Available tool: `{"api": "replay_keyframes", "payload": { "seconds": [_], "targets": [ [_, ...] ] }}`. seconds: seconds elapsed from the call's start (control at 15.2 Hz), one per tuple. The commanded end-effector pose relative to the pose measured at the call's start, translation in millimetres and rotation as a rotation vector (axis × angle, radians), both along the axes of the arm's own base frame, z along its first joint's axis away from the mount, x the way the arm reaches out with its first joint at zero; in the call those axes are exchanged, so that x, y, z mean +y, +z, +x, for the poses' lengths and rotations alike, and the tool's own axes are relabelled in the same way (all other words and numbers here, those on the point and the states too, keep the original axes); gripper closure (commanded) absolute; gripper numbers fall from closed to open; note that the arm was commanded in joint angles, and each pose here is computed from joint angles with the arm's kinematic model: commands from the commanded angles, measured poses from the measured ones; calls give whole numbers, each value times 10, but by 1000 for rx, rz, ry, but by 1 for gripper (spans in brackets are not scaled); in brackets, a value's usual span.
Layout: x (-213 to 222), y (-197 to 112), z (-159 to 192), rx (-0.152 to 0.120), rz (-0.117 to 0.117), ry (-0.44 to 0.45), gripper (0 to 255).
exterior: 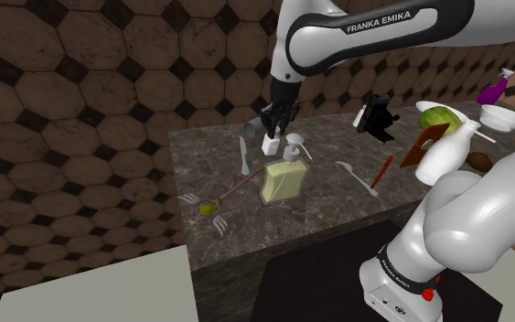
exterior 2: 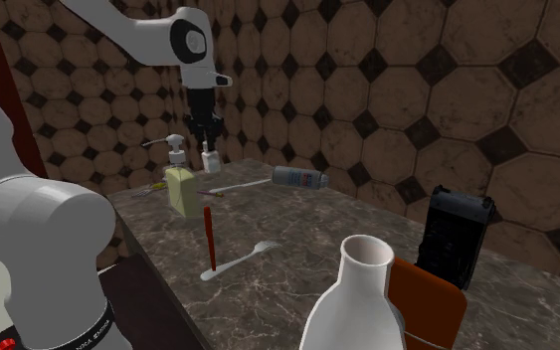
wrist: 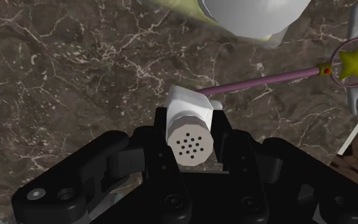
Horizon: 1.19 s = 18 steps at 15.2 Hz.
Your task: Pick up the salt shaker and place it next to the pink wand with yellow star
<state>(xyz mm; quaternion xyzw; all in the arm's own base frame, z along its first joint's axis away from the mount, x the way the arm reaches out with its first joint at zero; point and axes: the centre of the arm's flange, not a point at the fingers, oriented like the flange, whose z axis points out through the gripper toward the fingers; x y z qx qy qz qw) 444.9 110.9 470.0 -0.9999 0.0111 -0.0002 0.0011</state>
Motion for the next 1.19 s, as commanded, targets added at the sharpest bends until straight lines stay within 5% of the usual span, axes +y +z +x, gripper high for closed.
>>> {"api": "replay_keyframes", "payload": {
  "seconds": [0.0, 1.12],
  "targets": [
    [2, -100, 7, -1, 0, 0, 255],
    [1, -911, 7, -1, 0, 0, 255]
  ]
}}
